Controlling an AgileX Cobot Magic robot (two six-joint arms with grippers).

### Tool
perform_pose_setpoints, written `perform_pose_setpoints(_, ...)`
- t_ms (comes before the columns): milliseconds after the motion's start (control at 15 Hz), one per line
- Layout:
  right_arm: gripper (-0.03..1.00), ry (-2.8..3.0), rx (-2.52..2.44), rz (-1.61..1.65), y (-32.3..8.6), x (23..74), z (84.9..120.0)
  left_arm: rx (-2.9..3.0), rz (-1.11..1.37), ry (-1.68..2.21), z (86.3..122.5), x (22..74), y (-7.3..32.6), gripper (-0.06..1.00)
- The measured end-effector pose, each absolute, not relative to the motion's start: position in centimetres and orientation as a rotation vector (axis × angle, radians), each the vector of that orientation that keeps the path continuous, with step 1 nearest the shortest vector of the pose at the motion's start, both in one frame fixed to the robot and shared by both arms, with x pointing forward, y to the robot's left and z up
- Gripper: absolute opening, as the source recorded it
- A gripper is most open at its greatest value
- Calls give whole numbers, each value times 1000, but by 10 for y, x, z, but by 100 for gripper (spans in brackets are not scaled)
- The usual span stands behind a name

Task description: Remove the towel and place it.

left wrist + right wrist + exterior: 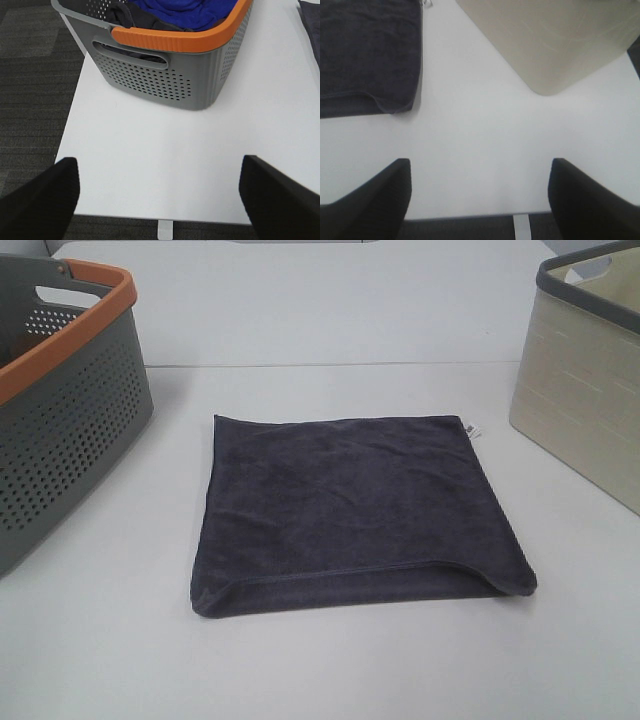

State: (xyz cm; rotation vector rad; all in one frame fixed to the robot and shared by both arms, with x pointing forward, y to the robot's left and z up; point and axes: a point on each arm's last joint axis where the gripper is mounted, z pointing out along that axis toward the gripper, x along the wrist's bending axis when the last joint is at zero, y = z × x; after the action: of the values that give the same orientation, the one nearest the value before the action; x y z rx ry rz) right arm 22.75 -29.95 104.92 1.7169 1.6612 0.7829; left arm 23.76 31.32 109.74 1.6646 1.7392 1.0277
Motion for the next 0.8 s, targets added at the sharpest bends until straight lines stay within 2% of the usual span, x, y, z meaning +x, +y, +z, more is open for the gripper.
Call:
perform_pose_setpoints(200, 68, 1635, 1654, 806, -300, 220, 1047, 1586, 1069, 1658, 1076, 214, 309, 82)
perform_pose_setpoints(400, 68, 1599, 1615, 818, -302, 227, 1044, 1592, 977, 1610, 1057, 223, 302, 82)
perform_pose_setpoints(800, 67, 1595, 1622, 851, -300, 228, 1045, 1571, 991, 1528, 1052, 234, 298, 82)
